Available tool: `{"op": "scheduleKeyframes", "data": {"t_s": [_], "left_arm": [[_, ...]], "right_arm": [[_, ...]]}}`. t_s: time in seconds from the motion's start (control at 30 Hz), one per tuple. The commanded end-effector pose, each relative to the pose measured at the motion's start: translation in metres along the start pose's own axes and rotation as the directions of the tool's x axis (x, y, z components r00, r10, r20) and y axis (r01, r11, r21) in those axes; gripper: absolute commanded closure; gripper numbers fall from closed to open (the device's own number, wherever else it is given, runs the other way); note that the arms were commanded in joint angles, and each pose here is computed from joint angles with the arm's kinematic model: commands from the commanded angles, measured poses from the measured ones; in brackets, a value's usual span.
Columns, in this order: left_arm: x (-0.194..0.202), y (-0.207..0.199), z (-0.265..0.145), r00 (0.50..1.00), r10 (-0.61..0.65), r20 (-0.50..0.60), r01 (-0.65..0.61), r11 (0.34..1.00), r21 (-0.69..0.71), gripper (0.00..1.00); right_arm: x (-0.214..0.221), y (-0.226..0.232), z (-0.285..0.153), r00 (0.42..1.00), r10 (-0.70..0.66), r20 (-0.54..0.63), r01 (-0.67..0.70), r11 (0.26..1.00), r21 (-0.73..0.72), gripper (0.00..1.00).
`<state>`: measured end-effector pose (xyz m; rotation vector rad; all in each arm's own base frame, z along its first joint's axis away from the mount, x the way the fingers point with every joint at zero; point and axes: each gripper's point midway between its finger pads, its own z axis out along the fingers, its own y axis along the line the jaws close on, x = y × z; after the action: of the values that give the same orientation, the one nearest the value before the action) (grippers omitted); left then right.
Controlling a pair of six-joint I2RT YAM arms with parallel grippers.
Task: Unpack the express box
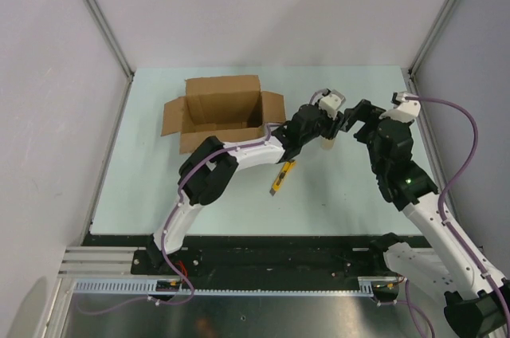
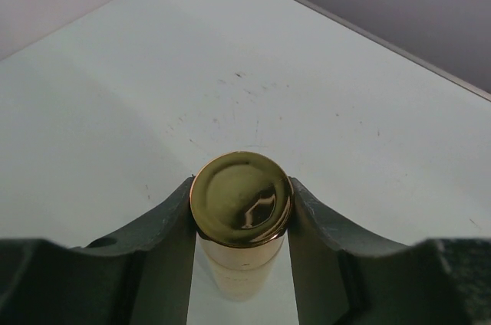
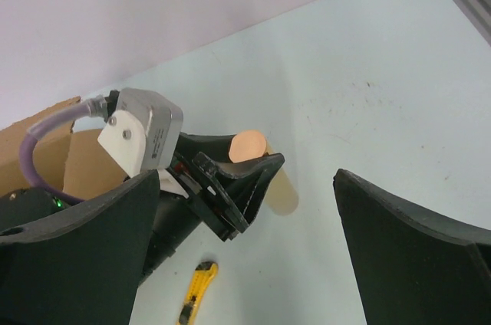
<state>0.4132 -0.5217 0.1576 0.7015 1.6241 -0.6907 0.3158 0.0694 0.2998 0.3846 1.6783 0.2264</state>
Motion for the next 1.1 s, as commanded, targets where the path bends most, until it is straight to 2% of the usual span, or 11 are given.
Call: {"op": "scheduleKeyframes", "data": {"t_s": [0.0, 0.17, 0.37, 0.53, 0.7, 0.73, 0.8, 0.93, 1.0, 1.03, 1.07], "left_arm": [[-0.050, 0.002, -0.002, 0.981, 0.086, 0.176, -0.075, 0.995, -0.068, 0.90], [-0.047, 0.000, -0.007, 0.981, 0.097, 0.167, -0.081, 0.992, -0.100, 0.71], [-0.066, -0.004, -0.013, 0.978, 0.066, 0.197, -0.050, 0.995, -0.084, 0.26], [-0.085, -0.014, -0.021, 0.973, 0.028, 0.228, -0.021, 0.999, -0.032, 0.07], [-0.096, -0.016, -0.040, 0.972, -0.018, 0.235, 0.023, 1.000, -0.019, 0.00], [-0.121, -0.017, -0.057, 0.961, -0.055, 0.272, 0.059, 0.998, -0.007, 0.00], [-0.127, -0.020, -0.079, 0.959, -0.070, 0.273, 0.069, 0.998, 0.014, 0.00], [-0.185, -0.025, -0.143, 0.934, -0.082, 0.348, 0.064, 0.996, 0.064, 0.00], [-0.195, -0.021, -0.163, 0.941, -0.085, 0.329, 0.070, 0.996, 0.057, 0.00], [-0.184, -0.014, -0.169, 0.962, -0.093, 0.256, 0.088, 0.996, 0.030, 0.00], [-0.205, -0.009, -0.192, 0.956, -0.105, 0.274, 0.104, 0.994, 0.017, 0.00]], "right_arm": [[-0.024, 0.000, -0.009, 0.999, 0.016, 0.042, -0.016, 1.000, -0.001, 0.00], [-0.025, -0.001, -0.011, 0.999, 0.022, 0.041, -0.022, 1.000, -0.006, 0.00], [-0.032, -0.002, -0.013, 0.997, 0.044, 0.063, -0.043, 0.999, -0.008, 0.00], [-0.043, -0.001, -0.017, 0.993, 0.068, 0.097, -0.066, 0.998, -0.024, 0.00], [-0.061, -0.003, -0.024, 0.985, 0.107, 0.139, -0.105, 0.994, -0.018, 0.00], [-0.066, -0.004, -0.026, 0.982, 0.114, 0.150, -0.113, 0.994, -0.013, 0.00], [-0.075, -0.011, -0.028, 0.975, 0.131, 0.178, -0.135, 0.991, 0.008, 0.00], [-0.082, -0.017, -0.027, 0.964, 0.175, 0.199, -0.181, 0.983, 0.014, 0.00], [-0.079, -0.015, -0.026, 0.968, 0.171, 0.181, -0.174, 0.985, 0.000, 0.00], [-0.079, -0.017, -0.024, 0.972, 0.153, 0.177, -0.156, 0.988, 0.004, 0.00], [-0.076, -0.015, -0.021, 0.977, 0.139, 0.159, -0.141, 0.990, -0.003, 0.00]]}}
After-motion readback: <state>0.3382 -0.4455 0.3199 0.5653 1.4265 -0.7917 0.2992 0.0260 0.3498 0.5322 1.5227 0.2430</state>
